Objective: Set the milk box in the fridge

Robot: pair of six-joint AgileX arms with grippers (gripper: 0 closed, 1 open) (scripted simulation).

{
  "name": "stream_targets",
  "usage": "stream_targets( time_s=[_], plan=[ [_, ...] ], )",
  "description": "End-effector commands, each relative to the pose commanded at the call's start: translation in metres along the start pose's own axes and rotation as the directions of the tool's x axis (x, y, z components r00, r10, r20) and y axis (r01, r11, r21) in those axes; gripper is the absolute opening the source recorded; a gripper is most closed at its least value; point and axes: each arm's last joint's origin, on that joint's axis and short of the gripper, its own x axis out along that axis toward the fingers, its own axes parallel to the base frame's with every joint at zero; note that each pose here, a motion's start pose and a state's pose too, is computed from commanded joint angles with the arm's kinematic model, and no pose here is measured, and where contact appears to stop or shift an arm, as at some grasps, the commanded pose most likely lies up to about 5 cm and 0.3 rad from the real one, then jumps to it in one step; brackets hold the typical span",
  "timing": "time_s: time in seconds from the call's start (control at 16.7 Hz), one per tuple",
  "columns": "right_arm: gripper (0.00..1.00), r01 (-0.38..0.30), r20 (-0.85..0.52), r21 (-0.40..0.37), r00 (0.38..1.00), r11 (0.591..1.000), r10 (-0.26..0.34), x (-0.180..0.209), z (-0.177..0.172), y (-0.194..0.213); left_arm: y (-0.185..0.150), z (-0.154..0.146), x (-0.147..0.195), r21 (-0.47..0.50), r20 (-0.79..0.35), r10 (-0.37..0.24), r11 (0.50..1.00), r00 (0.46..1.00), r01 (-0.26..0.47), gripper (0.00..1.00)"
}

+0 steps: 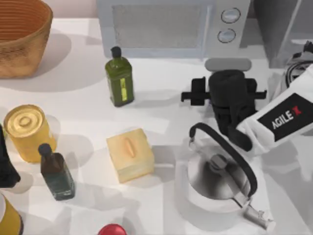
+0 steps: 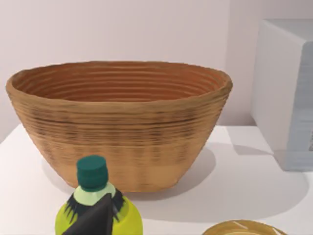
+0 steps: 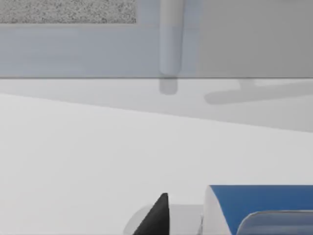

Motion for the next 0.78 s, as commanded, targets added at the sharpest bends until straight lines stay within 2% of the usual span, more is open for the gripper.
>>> stream_targets(
  time_s=[0.36,0.78],
  plan=[
    [0.02,0.0,0.0,0.0,1.0,1.0,0.0,0.0,0.0,0.0,0.0,0.0,0.0,0.0,0.0,0.0,1.0,1.0,0.0,1.0],
    [0.0,0.0,0.0,0.0,1.0,1.0,0.0,0.0,0.0,0.0,0.0,0.0,0.0,0.0,0.0,0.0,1.0,1.0,0.0,1.0]
  ],
)
